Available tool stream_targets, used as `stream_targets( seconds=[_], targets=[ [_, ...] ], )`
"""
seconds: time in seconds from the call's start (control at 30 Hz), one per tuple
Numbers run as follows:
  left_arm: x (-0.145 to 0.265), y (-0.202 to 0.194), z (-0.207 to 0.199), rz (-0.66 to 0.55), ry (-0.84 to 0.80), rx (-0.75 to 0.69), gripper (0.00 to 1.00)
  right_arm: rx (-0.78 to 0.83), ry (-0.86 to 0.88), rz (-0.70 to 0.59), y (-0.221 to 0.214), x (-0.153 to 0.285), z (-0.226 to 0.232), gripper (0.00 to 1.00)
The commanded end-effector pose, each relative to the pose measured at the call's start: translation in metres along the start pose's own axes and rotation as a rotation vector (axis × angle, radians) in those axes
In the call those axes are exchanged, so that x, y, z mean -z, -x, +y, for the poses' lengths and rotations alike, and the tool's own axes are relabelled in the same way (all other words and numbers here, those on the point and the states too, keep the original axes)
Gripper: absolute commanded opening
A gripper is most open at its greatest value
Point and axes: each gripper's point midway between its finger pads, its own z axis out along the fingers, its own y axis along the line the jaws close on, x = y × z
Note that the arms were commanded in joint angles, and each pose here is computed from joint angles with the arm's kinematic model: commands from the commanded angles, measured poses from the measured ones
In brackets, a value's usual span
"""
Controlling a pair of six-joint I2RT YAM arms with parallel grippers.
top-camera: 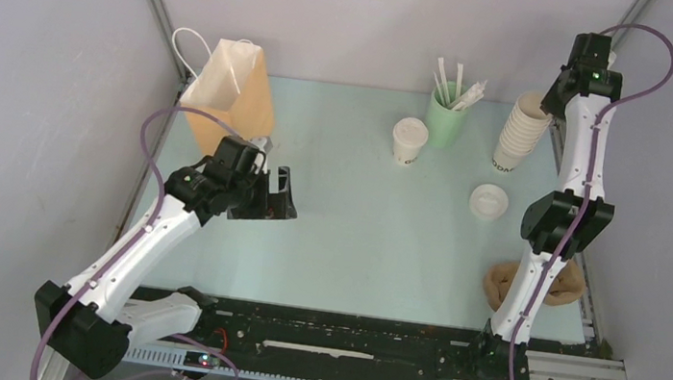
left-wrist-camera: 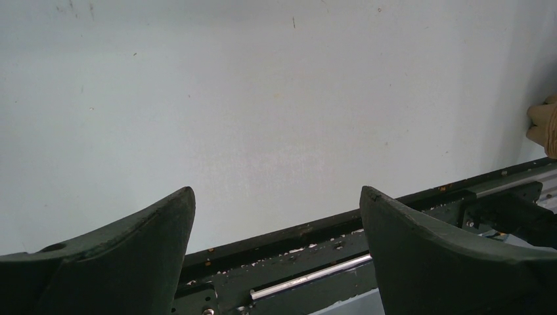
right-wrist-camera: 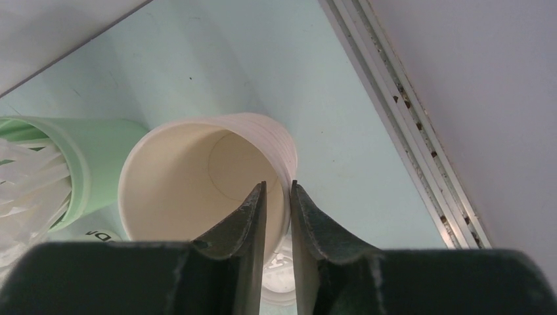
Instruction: Pack the takeout coffee
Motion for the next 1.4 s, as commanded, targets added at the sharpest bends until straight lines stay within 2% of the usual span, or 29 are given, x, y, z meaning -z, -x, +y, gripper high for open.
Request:
stream_targets(
  seconds=[0.0, 0.47, 0.8, 1.0, 1.2, 1.37],
  targets=[
    [0.013, 0.025, -0.009, -0.076, -0.02, -0.033, 1.0, -0.007, -0.001, -0.042, 0.009, 0.001, 0.005, 0.25],
    [0.013, 0.028, -0.01, -0.083, -0.02, -0.038, 1.0, -0.084, 0.049, -0.112, 0.032, 0.039, 0.003, 0.0],
    [0.015, 0.031, -0.013, -0.083, -0.026, -0.035, 1.0, -0.192, 0.147, -0.169, 0.054, 0.07, -0.002, 0.0],
    [0.015, 0.03, -0.015, -0.077, -0.035, -0.029, 1.0, -0.234, 0.256, -0.136, 0.048, 0.059, 0.008, 0.0],
    [0.017, 0.03, -0.015, -0.08, -0.038, -0.025, 1.0, -0.249, 0.237, -0.211, 0.068, 0.088, -0.006, 0.0],
    [0.017, 0.029, -0.017, -0.08, -0.053, -0.022, 1.0, -0.257, 0.195, -0.199, 0.061, 0.093, -0.028, 0.0]
  ],
)
